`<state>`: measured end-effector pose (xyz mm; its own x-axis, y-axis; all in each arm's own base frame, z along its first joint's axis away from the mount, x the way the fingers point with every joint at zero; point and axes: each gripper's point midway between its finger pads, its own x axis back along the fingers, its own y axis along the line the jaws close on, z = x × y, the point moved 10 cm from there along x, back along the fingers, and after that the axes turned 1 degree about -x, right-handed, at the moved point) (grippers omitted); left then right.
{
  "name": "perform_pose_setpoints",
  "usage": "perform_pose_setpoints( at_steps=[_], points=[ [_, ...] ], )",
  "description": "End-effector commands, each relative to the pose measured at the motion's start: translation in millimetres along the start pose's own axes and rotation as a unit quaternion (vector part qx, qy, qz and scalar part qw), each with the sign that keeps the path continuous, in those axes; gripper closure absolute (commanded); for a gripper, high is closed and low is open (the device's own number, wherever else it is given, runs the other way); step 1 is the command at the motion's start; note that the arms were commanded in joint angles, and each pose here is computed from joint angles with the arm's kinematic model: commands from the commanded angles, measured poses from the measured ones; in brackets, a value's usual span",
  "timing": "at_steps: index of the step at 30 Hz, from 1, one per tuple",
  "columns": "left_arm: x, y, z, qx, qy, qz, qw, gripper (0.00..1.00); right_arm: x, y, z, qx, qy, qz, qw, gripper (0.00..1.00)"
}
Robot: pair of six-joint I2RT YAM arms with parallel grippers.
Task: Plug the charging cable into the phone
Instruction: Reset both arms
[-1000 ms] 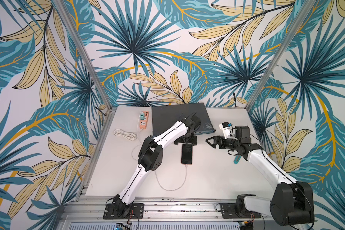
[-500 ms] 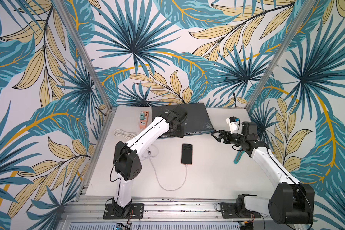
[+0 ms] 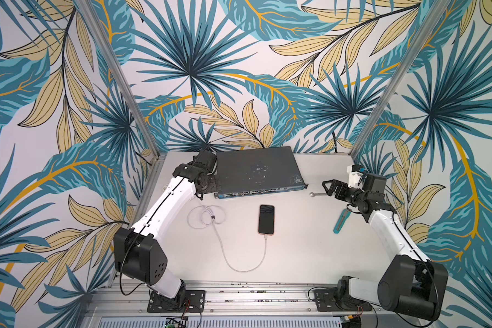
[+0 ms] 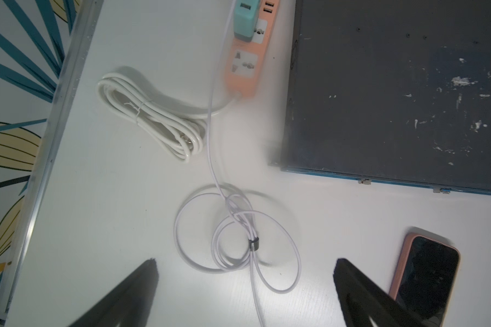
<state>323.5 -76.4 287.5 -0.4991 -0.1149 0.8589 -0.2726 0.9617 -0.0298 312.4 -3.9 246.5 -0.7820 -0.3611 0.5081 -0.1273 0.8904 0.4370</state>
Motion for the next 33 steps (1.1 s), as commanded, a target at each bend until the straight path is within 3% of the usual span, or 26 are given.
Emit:
perform_pose_setpoints(
  at_steps=[1,9,15,25,33],
  points=[
    [-2.2,15.3,-5.5,0.001,-0.042,-0.004,0.999,0.00,3.8,-10.1,-0.5,0.019,-0.050,0.036,0.998,0.00],
    [-20.0,41.1,-0.5,0.013,-0.095,-0.004,0.995,0.00,10.2,-30.0,12.5,0.049,-0.174,0.108,0.978,0.00],
    [-33.6,55.4,3.4,0.011,-0.114,-0.021,0.993,0.00,11.9,-39.7,37.5,0.073,-0.255,0.119,0.957,0.00],
    [-39.5,65.2,9.3,-0.059,-0.241,-0.037,0.968,0.00,3.4,-54.7,62.9,0.091,-0.282,0.146,0.944,0.00],
    [-72.7,95.2,26.6,-0.024,-0.264,-0.009,0.964,0.00,1.6,-58.9,72.4,0.087,-0.303,0.147,0.938,0.00]
  ],
)
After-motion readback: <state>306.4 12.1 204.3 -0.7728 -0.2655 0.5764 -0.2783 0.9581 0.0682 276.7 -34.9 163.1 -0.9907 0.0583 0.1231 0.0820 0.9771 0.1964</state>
